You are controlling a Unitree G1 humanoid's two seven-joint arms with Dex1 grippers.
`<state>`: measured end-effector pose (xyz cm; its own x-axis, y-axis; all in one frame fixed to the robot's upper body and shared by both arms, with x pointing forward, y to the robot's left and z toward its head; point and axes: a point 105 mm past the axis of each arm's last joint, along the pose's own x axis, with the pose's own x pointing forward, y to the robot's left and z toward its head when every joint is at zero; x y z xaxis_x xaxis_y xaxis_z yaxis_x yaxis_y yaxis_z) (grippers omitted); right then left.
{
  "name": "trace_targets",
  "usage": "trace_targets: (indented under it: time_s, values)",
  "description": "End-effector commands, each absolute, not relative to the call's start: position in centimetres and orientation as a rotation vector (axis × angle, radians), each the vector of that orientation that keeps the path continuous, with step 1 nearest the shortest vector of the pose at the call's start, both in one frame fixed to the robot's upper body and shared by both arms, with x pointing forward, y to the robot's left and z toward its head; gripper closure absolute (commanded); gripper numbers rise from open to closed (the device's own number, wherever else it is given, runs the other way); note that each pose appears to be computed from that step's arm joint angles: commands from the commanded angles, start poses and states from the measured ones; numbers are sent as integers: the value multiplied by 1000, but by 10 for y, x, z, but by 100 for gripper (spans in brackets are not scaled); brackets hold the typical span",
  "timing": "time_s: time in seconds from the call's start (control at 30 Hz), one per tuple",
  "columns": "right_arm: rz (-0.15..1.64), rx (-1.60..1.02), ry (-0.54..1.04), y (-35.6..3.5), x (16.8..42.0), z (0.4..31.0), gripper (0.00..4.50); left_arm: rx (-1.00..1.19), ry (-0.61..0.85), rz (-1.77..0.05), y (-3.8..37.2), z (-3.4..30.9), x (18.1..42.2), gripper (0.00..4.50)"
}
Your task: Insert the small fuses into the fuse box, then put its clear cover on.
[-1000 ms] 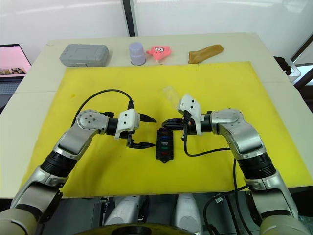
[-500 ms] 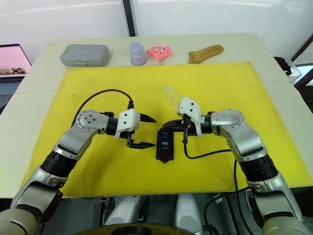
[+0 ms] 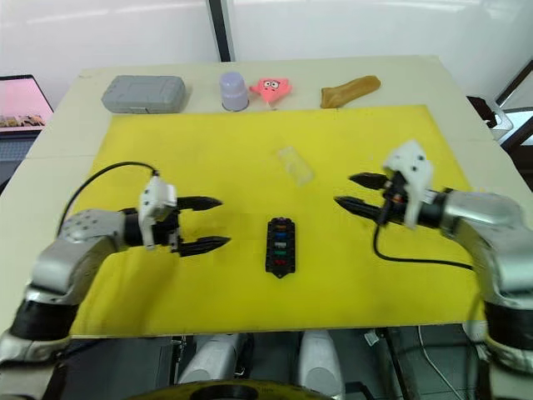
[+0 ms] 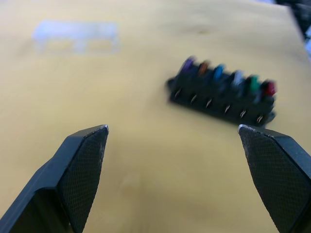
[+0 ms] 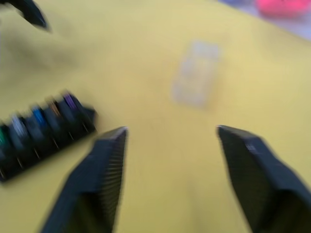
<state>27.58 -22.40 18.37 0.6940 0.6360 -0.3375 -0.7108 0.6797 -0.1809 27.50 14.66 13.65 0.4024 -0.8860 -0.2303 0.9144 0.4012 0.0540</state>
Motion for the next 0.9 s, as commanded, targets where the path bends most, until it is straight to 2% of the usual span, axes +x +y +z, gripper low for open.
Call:
trace_targets:
  time_s: [0.03, 0.17, 0.37, 0.47, 0.57, 0.77, 0.9]
  values:
    - [632, -348, 235, -258, 260, 200, 6, 184, 161, -1016, 185, 154, 272, 0]
    - [527, -338, 255, -282, 245, 199, 6, 210, 172, -896, 212, 156, 272, 0]
    - [523, -330, 225, -271, 254, 197, 6, 153, 85, -889, 184, 166, 279, 0]
    - [583, -319, 199, -233, 277, 195, 6, 76, 33, -903, 156, 168, 279, 0]
    - [583, -286, 189, -208, 301, 193, 6, 3, -16, -841, 138, 169, 286, 0]
    - [562, -204, 238, -147, 352, 175, 6, -2, -63, -838, 111, 173, 285, 0]
    - [514, -189, 255, -123, 372, 167, 6, 16, -71, -849, 105, 173, 282, 0]
